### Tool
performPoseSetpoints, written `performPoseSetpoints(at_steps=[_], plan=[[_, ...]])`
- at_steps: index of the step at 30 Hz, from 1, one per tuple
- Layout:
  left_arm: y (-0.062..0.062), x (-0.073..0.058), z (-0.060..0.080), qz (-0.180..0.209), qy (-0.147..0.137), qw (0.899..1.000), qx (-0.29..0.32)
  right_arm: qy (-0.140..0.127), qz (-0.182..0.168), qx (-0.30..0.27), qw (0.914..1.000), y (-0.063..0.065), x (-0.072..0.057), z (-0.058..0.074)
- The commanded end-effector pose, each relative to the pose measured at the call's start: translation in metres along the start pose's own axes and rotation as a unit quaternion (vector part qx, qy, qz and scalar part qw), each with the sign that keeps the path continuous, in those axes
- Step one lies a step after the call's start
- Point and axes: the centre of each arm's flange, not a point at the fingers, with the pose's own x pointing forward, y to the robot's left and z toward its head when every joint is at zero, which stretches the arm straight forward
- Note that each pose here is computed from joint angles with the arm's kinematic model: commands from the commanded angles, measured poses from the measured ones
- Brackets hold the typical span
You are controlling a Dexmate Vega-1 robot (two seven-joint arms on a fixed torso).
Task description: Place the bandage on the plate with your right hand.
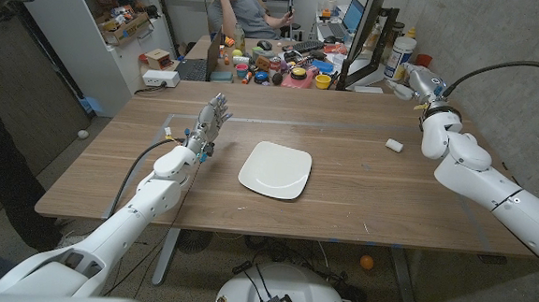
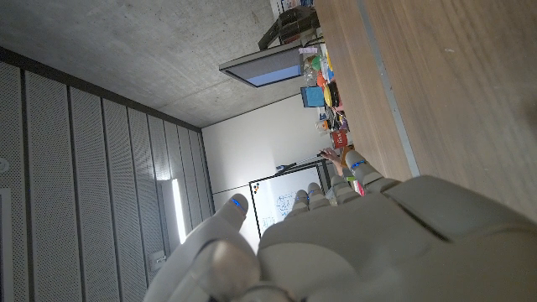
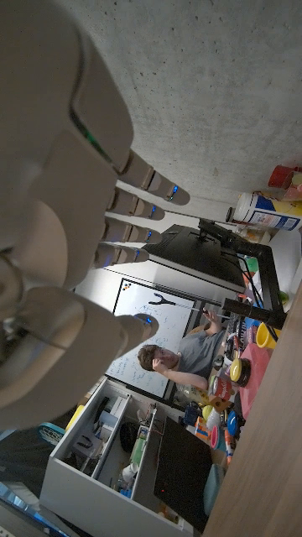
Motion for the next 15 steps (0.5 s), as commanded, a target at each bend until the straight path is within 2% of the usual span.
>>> performPoseSetpoints(at_steps=[1,8,15], plan=[[-0.002,0.000,-0.003,0.000,0.006,1.000,0.001,0.034,0.043,-0.068,0.9962,0.001,0.007,-0.008],[-0.004,0.000,-0.004,-0.001,0.007,1.000,-0.001,0.044,0.072,-0.083,0.9930,0.010,0.009,-0.015],[-0.004,0.000,-0.006,-0.003,0.009,1.000,-0.001,0.049,0.120,-0.087,0.9877,0.021,0.008,-0.023]])
